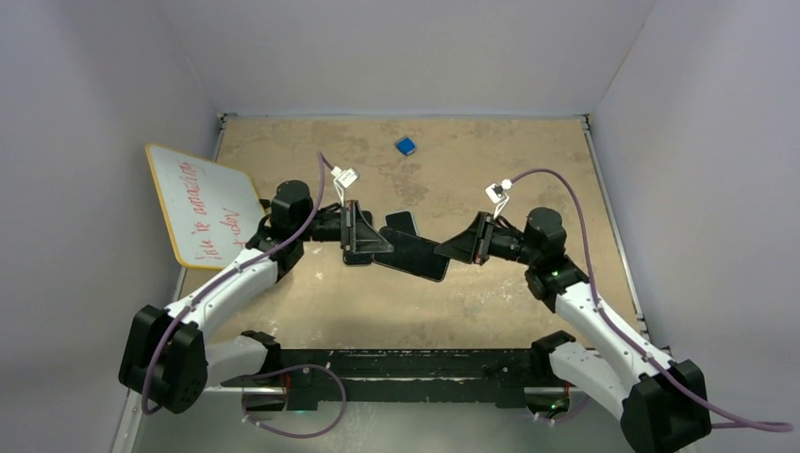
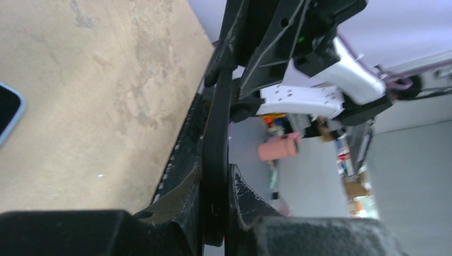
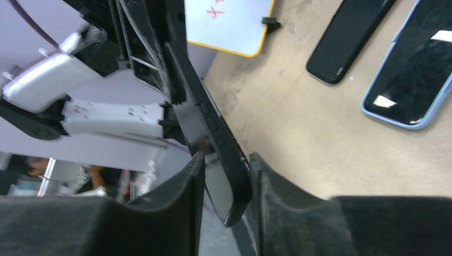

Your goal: Put the phone into the phone case

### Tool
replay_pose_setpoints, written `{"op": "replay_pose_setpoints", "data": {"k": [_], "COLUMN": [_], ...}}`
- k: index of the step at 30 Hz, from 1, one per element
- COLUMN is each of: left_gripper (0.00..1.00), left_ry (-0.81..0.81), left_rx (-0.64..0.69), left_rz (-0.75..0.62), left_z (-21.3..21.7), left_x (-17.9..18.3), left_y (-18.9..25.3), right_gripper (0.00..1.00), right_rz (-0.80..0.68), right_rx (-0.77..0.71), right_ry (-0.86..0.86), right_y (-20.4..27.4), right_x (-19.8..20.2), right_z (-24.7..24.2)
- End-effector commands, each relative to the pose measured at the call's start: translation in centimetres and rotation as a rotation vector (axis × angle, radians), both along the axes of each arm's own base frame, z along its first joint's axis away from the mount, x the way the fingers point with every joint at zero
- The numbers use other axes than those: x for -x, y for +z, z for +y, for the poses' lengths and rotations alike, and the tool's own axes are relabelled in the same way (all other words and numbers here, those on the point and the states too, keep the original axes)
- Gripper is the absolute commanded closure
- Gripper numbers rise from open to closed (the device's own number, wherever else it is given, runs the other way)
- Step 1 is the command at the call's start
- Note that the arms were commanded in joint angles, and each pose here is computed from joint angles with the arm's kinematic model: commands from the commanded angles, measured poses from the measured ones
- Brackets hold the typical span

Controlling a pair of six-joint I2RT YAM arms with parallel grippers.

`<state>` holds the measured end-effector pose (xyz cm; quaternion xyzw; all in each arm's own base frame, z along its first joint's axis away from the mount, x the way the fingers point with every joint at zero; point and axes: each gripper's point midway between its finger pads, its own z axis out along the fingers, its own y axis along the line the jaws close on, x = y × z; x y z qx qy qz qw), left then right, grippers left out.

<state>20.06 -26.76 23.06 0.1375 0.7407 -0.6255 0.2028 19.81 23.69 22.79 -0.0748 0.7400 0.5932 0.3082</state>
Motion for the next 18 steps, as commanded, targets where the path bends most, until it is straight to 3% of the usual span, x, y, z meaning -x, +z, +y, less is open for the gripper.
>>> {"op": "replay_pose_setpoints", "data": {"k": [1, 3, 6, 18], "left_gripper": [1.00, 1.00, 1.00, 1.00], "left_ry": [-0.046, -0.085, -0.115, -0.291], "left_rx": [0.013, 0.018, 0.017, 0.010], "left_rz": [-0.137, -0.150, -0.163, -0.196], "left_z": [-0.2, -0.2, -0.2, -3.0], "left_x": [-0.3, 0.2, 0.8, 4.1], "left_y": [1.9, 1.9, 1.5, -0.4], "right_gripper": [0.51, 0.40, 0.34, 0.39], "right_rz": [-0.134, -0.166, -0.158, -0.130], "right_rx": [0.058, 0.083, 0.108, 0.155], "right_ry": [0.078, 0.113, 0.133, 0.352], "right_y": [2.1, 2.4, 2.2, 0.1], "right_x": [0.6, 1.0, 1.0, 3.8], "right_z": [0.1, 0.0, 0.0, 4.7]}}
